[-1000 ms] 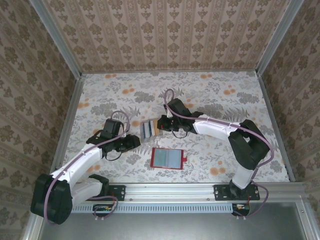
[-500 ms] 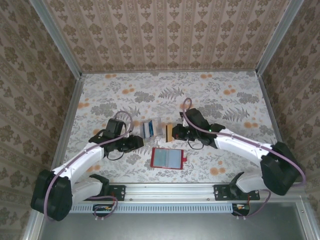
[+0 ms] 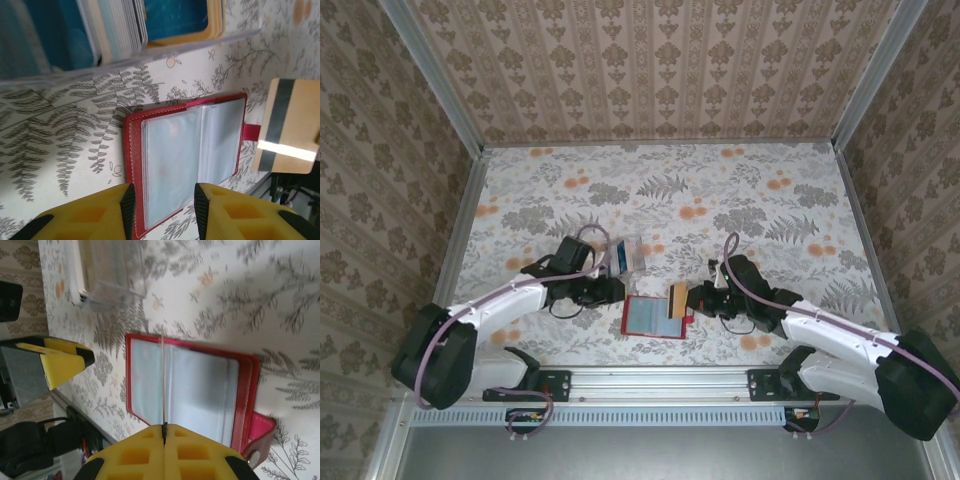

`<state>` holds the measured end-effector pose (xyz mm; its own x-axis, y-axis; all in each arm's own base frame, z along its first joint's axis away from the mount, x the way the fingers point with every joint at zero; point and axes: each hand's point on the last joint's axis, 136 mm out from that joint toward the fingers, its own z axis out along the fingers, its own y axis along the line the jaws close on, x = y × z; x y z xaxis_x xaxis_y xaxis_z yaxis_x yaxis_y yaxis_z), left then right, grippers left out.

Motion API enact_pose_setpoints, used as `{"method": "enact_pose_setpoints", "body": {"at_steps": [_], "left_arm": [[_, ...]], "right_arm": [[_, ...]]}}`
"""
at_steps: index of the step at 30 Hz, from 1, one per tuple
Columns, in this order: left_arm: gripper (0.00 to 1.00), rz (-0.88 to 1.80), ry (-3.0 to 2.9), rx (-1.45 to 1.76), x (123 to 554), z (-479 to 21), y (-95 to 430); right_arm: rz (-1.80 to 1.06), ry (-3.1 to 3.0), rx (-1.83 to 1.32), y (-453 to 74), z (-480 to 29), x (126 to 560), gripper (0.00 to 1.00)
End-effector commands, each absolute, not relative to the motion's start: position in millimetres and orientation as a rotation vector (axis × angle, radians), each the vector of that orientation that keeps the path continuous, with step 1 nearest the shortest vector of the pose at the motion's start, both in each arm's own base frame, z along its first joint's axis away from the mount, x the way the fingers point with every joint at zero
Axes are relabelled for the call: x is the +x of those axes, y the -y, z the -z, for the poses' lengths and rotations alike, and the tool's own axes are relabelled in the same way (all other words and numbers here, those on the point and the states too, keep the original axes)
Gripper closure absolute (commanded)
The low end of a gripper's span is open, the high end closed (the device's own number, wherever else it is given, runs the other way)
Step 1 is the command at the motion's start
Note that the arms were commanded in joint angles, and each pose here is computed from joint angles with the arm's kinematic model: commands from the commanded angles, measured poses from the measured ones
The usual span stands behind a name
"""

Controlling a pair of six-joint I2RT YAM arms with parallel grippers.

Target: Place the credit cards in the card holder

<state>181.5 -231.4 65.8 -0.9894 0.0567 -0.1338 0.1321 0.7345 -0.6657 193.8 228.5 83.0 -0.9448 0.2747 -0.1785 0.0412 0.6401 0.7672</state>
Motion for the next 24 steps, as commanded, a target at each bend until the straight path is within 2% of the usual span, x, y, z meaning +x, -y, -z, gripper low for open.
{"method": "enact_pose_setpoints", "body": {"at_steps": [1,11,17,24], "left_arm": [[0.59,1.144,-2.794,0.245,184.7,-74.3,246.1],[0.59,1.082,-2.894,0.269,174.7,-55.4,248.7],[0.73,1.064,-2.962,0.326,163.6,-41.1,256.9],[0.77,1.021,-2.995,0.345,160.3,-33.5,256.7]], "right_arm": [[-1.435,-2.529,0.173,-254.6,-99.9,187.7,1.00],[-1.472,-2.611,0.068,-268.7,-75.0,182.9,1.00],[-1.460,-2.669,0.035,-270.4,-56.6,179.1,1.00],[-1.420,-2.684,0.049,-265.8,-48.6,179.9,1.00]]}}
